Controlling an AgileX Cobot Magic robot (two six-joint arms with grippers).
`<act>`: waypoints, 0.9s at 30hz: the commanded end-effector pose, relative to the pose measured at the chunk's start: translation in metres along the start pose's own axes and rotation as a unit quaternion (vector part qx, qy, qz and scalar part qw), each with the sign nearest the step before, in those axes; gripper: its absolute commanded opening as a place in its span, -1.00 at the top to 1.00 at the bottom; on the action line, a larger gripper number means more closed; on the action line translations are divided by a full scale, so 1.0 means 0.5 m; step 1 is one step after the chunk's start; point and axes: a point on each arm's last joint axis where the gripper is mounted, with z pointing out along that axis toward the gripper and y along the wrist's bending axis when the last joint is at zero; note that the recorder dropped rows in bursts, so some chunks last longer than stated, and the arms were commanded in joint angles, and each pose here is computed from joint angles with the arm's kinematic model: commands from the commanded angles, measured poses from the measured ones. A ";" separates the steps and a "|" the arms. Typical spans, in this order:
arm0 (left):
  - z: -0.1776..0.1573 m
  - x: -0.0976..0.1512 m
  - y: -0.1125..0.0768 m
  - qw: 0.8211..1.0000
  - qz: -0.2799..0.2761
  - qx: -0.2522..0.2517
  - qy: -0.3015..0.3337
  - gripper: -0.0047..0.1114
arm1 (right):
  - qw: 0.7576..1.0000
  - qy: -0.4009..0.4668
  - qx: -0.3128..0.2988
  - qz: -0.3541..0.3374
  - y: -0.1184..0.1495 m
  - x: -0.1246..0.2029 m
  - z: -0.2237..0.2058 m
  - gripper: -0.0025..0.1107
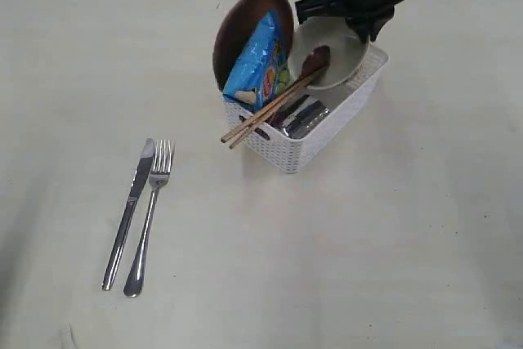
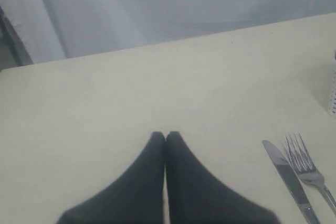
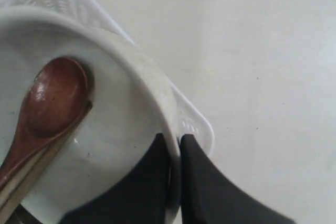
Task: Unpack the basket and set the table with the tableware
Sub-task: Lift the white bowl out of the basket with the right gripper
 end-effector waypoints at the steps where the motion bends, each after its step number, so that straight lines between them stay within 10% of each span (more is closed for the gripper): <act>1: 0.000 0.002 0.000 1.000 -0.001 0.000 -0.001 0.92 | 0.998 -0.054 0.029 -0.002 -0.033 -0.022 -0.043 0.96; 27: 0.000 0.002 0.000 1.000 -0.001 0.000 -0.001 0.92 | 0.991 -0.067 0.093 -0.075 -0.043 -0.034 -0.023 0.96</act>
